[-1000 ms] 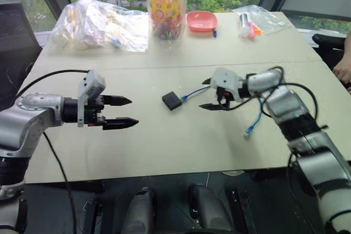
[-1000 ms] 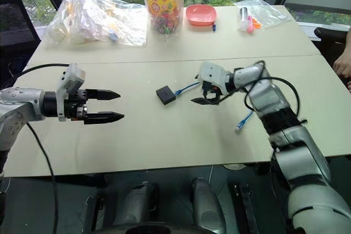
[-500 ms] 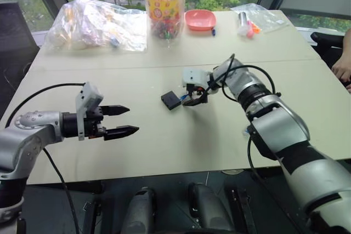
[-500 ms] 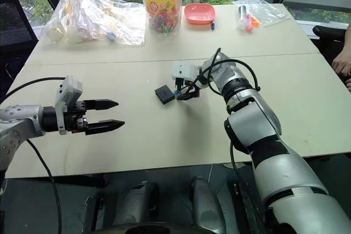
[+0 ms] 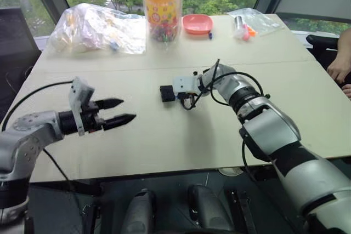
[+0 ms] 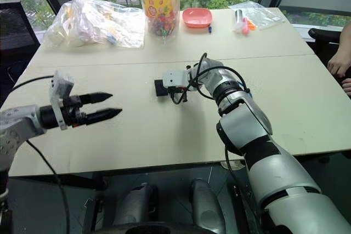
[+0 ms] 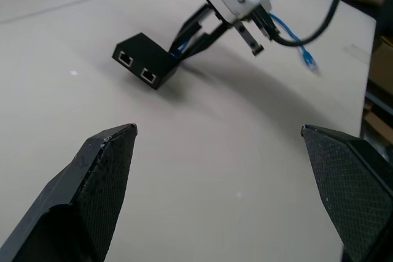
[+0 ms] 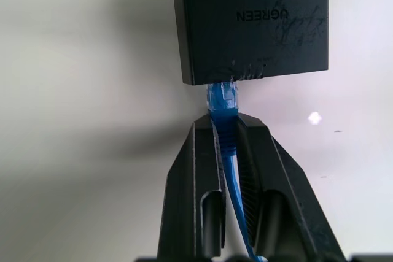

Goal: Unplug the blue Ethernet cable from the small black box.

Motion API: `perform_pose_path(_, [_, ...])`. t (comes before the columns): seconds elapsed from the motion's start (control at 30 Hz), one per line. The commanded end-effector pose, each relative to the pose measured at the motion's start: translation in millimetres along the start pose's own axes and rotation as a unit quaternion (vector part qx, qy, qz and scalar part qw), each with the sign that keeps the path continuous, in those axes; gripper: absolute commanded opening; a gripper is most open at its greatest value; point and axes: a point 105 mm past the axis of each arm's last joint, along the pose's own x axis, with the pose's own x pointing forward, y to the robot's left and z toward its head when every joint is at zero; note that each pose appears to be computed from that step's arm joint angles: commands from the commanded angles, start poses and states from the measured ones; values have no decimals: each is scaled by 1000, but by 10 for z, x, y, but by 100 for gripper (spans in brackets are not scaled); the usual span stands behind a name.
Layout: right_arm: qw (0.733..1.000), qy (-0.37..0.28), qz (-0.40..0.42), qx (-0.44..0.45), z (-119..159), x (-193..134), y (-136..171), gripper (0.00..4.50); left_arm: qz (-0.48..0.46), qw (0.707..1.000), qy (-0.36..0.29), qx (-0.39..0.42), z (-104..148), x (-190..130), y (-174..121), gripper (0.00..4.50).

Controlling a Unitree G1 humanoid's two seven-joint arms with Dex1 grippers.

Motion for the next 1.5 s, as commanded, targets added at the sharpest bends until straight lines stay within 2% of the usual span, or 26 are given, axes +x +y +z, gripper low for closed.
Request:
perform_pose_path(0.03, [983,-40,-143,-109,20,-262,-247,3,10,999,-29,8,174,197,251,450])
perform_pose_path(0.13, [956,-72,-251,-131,-13,-537,-288,3,-22,999,-27,8,236,534,365,450])
perform_pose_path(0.27, [938,-69,-315,-128,-86,-742,-261,3,-59,998,-29,8,315,882,417,450])
perform_pose_path(0.37, [921,-61,-363,-126,-131,-858,-252,3,-99,993,-62,-35,489,1251,369,450])
perform_pose_path(0.63, [915,-48,-382,-124,-113,-857,-211,3,-135,985,-88,-53,676,1634,225,450])
perform_pose_path(1.0, [911,-54,-386,-136,2,-856,-160,3,-137,985,-89,-49,693,1826,122,450])
perform_pose_path(1.1, [910,-58,-385,-144,61,-856,-139,0,-138,985,-90,-51,686,1868,94,369])
perform_pose_path(1.2, [910,-59,-382,-151,99,-854,-103,0,-142,984,-92,-55,696,1896,64,270])
perform_pose_path(1.4, [911,-56,-377,-156,121,-839,-53,0,-141,984,-90,-53,675,1901,65,50])
perform_pose_path(1.5, [912,-66,-378,-145,141,-852,-36,0,-133,987,-80,-53,612,1900,92,52])
